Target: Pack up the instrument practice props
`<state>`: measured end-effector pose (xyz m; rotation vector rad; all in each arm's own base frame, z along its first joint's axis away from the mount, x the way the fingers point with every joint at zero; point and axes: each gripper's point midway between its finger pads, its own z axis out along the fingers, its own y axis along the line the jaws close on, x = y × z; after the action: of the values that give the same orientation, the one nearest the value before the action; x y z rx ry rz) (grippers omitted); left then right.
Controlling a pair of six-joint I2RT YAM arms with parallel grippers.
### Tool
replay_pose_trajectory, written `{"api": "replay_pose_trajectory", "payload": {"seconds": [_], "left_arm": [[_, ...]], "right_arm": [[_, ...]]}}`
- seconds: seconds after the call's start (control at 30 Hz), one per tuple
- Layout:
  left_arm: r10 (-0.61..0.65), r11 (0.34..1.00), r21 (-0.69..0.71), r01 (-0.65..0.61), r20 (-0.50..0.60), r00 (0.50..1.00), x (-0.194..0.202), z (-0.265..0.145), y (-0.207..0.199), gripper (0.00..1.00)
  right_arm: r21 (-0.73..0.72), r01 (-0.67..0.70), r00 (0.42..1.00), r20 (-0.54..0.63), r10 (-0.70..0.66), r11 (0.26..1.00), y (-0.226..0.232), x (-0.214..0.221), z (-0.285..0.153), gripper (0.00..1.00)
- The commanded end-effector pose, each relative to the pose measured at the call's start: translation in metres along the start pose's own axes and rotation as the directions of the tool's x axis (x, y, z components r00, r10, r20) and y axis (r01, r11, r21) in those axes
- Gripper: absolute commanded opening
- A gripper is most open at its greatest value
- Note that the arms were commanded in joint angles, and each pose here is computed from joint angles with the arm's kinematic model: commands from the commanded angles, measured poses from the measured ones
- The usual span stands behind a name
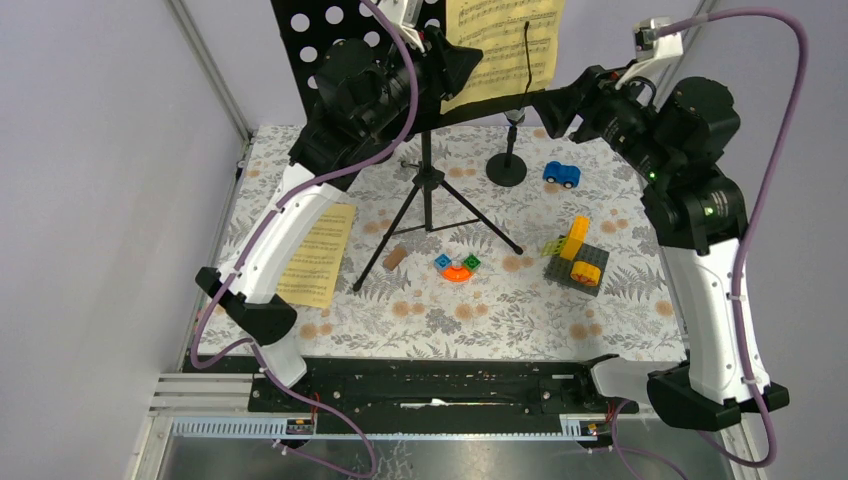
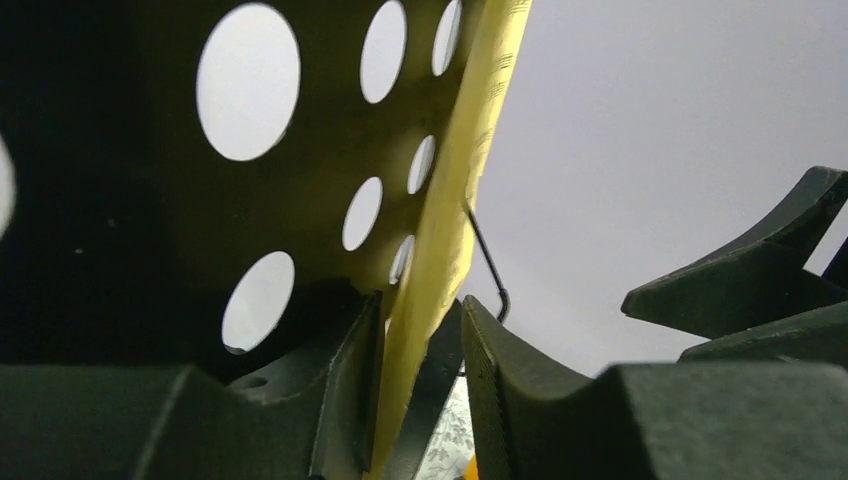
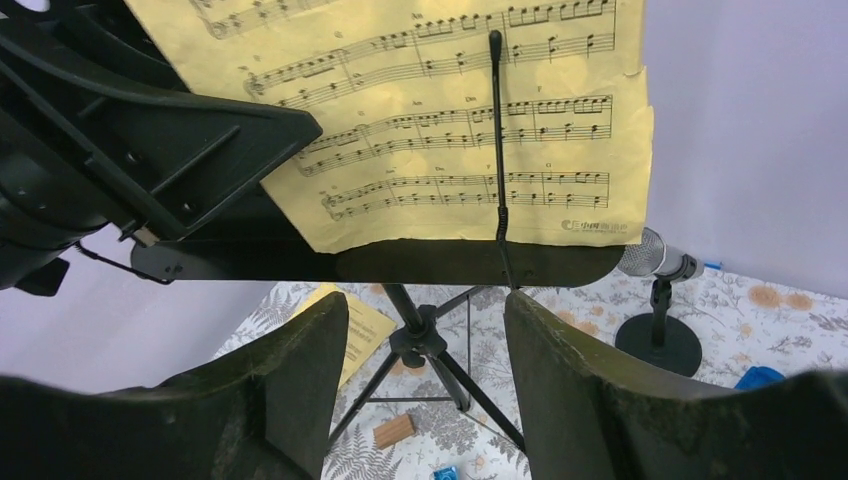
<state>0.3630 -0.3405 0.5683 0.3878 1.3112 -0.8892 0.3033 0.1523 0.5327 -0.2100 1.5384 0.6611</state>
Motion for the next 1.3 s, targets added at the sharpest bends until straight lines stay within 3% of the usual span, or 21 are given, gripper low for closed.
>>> {"api": "replay_pose_trajectory", "payload": {"seconds": [0.0, 0.13, 0.33, 0.57, 0.97, 1.07, 1.27], "left_arm": [[0.035, 0.999, 0.01, -0.036, 0.05, 0.998, -0.012, 0.004, 0.002, 0.3], [0.044, 0.999, 0.012, -0.045, 0.061, 0.997, -0.015, 0.005, 0.001, 0.12], [0.045, 0.999, 0.01, -0.046, 0.069, 0.997, -0.017, 0.006, 0.002, 0.0], [0.049, 0.999, 0.007, -0.049, 0.05, 0.998, -0.013, 0.005, 0.002, 0.0], [0.059, 0.998, 0.016, -0.059, 0.031, 0.998, -0.01, -0.002, 0.001, 0.0], [0.063, 0.998, 0.009, -0.063, 0.029, 0.998, -0.009, -0.003, 0.002, 0.0], [0.074, 0.997, -0.027, -0.073, 0.044, 0.996, -0.017, -0.008, 0.006, 0.0]], "right_arm": [[0.014, -0.006, 0.999, 0.043, 0.006, 1.0, -0.006, -0.011, 0.017, 0.66], [0.025, 0.016, 0.999, 0.044, -0.017, 1.0, -0.016, -0.007, 0.039, 0.65], [0.022, 0.115, 0.989, 0.091, -0.116, 0.993, -0.024, -0.012, 0.059, 0.64], [-0.002, 0.165, 0.981, 0.105, -0.164, 0.986, -0.025, -0.013, 0.074, 0.61], [-0.012, 0.159, 0.979, 0.129, -0.156, 0.987, -0.029, -0.01, 0.09, 0.32], [0.0, 0.159, 0.977, 0.145, -0.158, 0.987, -0.03, -0.011, 0.089, 0.18], [0.016, 0.164, 0.967, 0.196, -0.164, 0.986, -0.032, -0.012, 0.082, 0.06]]}}
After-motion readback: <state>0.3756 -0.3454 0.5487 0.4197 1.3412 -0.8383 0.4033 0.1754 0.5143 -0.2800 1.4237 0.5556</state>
